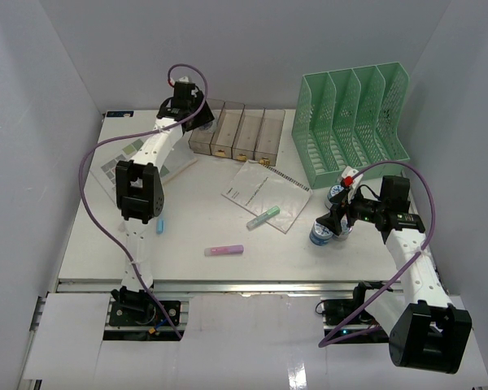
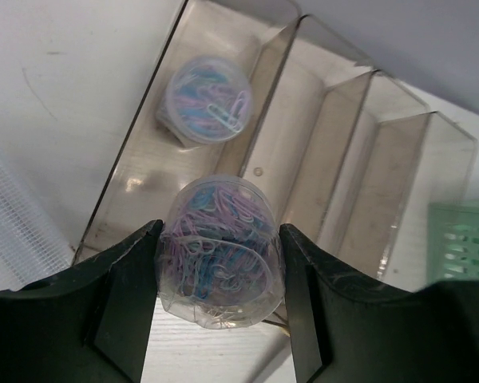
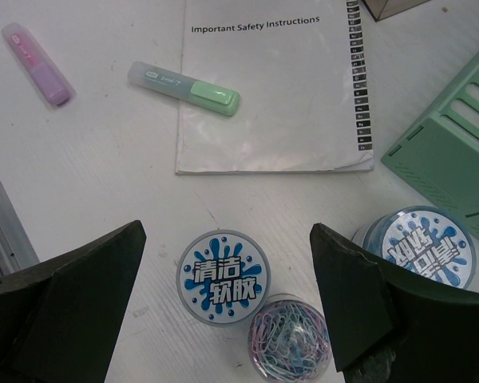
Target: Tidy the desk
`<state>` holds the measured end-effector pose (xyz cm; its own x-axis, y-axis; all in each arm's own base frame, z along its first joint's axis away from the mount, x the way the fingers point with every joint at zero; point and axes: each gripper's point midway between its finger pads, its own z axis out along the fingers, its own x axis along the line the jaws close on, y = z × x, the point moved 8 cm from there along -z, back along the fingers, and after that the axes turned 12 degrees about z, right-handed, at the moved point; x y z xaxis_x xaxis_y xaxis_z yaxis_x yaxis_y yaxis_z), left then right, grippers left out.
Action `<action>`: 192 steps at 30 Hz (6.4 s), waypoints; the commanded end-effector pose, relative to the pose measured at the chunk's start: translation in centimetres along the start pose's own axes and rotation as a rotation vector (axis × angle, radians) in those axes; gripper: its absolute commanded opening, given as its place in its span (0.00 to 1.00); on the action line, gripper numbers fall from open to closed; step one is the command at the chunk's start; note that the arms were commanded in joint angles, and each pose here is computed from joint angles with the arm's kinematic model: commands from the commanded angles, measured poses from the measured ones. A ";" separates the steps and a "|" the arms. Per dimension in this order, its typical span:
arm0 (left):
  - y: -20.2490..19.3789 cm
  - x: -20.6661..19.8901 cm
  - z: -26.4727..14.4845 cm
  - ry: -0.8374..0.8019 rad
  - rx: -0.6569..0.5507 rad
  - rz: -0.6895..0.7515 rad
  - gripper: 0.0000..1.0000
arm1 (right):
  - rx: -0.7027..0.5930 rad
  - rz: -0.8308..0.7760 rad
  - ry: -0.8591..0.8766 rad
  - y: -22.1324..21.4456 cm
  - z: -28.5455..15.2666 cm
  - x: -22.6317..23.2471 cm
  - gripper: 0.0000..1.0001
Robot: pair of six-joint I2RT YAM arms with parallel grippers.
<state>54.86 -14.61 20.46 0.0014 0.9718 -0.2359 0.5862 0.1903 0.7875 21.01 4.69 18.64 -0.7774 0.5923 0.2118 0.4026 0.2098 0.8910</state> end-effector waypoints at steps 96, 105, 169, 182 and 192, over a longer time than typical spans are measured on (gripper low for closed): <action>-16.9 3.1 -30.1 -0.660 -0.226 0.265 0.98 | 0.483 -0.350 0.151 -6.8 -0.2 -6.5 0.49; -18.3 -0.5 -29.9 -0.932 -0.081 -0.082 0.98 | 0.404 -0.422 0.002 -1.1 -2.7 -5.5 0.24; -20.6 -17.7 -23.4 -0.879 0.228 -0.046 0.25 | 0.051 -0.372 0.181 8.9 6.8 4.6 0.85; -11.7 -5.2 -19.3 -0.388 0.028 0.118 0.19 | -0.026 -0.244 0.127 7.9 3.2 1.9 0.92; -3.0 0.1 -12.3 -0.100 -0.099 0.183 0.20 | -0.105 -0.147 0.150 3.4 2.3 1.9 0.92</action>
<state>39.68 -14.66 25.34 0.2334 0.9411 -0.2447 0.5144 0.0941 0.8524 22.12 8.44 20.01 -0.8705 0.4655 0.1598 0.3069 0.2595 0.9157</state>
